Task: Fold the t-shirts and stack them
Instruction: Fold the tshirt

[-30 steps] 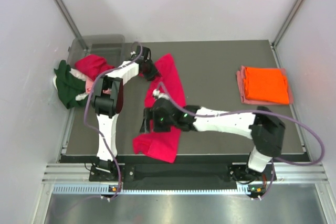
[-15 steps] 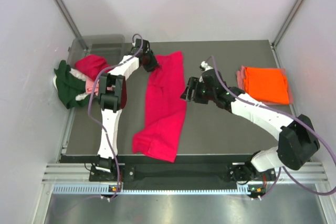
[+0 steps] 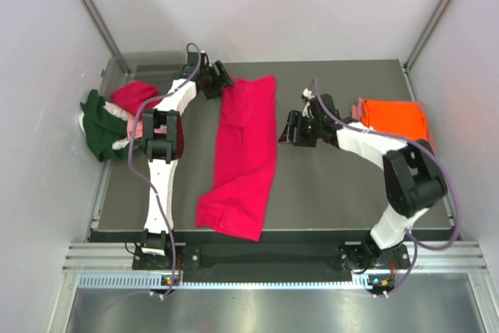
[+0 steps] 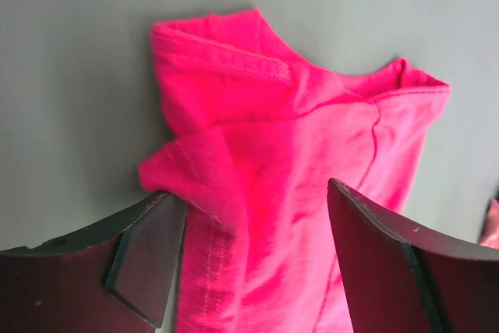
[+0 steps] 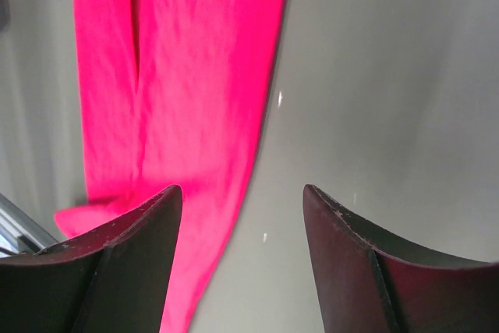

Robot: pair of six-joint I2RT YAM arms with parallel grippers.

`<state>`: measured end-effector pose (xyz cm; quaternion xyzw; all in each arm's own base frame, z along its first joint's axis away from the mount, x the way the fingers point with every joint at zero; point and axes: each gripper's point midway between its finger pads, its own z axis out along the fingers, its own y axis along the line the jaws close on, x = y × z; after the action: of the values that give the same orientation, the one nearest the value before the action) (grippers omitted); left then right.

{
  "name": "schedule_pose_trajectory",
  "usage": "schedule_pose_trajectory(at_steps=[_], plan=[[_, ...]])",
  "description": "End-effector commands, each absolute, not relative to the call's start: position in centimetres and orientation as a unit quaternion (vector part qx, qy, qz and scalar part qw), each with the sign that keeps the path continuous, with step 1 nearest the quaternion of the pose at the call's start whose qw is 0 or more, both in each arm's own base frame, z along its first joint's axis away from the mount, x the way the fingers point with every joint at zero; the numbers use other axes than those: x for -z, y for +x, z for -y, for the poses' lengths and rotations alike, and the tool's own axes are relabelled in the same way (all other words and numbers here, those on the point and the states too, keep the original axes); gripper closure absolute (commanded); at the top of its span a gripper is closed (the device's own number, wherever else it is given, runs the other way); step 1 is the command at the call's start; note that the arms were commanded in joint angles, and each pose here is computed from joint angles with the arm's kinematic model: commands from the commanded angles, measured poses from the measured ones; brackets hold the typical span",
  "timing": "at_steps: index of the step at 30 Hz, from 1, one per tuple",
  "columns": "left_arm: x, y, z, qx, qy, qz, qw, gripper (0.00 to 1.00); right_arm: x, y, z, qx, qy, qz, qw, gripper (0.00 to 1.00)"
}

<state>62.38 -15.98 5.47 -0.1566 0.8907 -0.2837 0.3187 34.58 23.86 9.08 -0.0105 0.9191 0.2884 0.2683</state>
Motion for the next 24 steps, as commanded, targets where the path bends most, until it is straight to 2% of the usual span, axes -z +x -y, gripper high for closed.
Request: schedule_pose_trajectory(at_steps=[1,5,13,24], plan=[[-3.5,61.7,14.1,0.232,-0.144,-0.909,0.314,0.22,-12.3,39.3,-25.9,-0.347,-0.037,-0.885,0.309,0.36],[-4.2,61.6,13.9,0.226,-0.139,-0.911,0.315,0.22,-9.3,42.2,-26.9,-0.366,-0.014,-0.890,0.270,0.36],[-4.1,59.5,13.0,0.208,-0.141,-0.919,0.303,0.29,-7.8,46.0,-28.1,-0.400,-0.006,-0.885,0.238,0.40],[-3.1,57.9,13.6,0.223,-0.145,-0.922,0.282,0.37,-6.8,46.9,-28.9,-0.408,-0.001,-0.885,0.223,0.44]])
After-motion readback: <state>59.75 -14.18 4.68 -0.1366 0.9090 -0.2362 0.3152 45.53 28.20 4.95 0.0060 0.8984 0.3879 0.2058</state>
